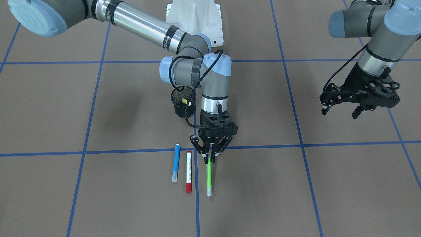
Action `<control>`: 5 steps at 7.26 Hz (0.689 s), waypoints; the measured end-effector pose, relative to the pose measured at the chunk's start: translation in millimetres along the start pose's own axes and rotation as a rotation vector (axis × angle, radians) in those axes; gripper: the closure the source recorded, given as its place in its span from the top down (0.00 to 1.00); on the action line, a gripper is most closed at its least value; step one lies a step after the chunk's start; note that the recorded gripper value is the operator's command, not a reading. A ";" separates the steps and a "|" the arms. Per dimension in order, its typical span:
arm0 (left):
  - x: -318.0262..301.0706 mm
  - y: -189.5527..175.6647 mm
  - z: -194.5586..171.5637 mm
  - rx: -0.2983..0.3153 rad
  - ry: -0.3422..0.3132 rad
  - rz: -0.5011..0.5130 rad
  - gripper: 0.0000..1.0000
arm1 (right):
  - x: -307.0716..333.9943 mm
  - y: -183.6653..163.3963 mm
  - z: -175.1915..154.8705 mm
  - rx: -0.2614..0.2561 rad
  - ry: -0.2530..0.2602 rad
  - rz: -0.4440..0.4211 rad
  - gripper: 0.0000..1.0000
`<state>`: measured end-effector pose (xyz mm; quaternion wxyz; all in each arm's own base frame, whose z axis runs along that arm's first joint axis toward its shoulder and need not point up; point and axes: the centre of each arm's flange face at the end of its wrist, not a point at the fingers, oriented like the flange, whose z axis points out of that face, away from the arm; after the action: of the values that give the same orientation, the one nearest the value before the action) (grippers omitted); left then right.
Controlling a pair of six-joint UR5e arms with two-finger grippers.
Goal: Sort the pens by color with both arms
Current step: 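Lay the green highlighter beside the red-capped marker and open the right gripper, then withdraw the right gripper while the left gripper swings toward the cup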
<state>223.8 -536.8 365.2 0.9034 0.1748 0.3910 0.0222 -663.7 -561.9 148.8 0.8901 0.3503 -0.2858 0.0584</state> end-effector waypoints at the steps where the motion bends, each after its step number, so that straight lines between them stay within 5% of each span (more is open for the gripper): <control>1: 0.4 0.0 1.8 -0.003 -0.001 0.000 1.00 | 3.6 1.4 -2.7 0.002 -0.008 0.004 0.99; 3: 9.1 -6.5 2.7 -0.020 -0.012 -0.044 1.00 | 6.1 -0.8 -12.5 0.002 -0.034 0.011 0.99; 5: 50.9 -24.8 -10.9 -0.058 -0.032 -0.127 1.00 | 28.2 -16.7 -37.8 -0.052 -0.075 0.027 0.99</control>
<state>248.9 -547.8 314.5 0.9137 0.1239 0.3860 -0.0270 -617.5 -552.2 132.1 0.8867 0.3252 -0.3249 0.0497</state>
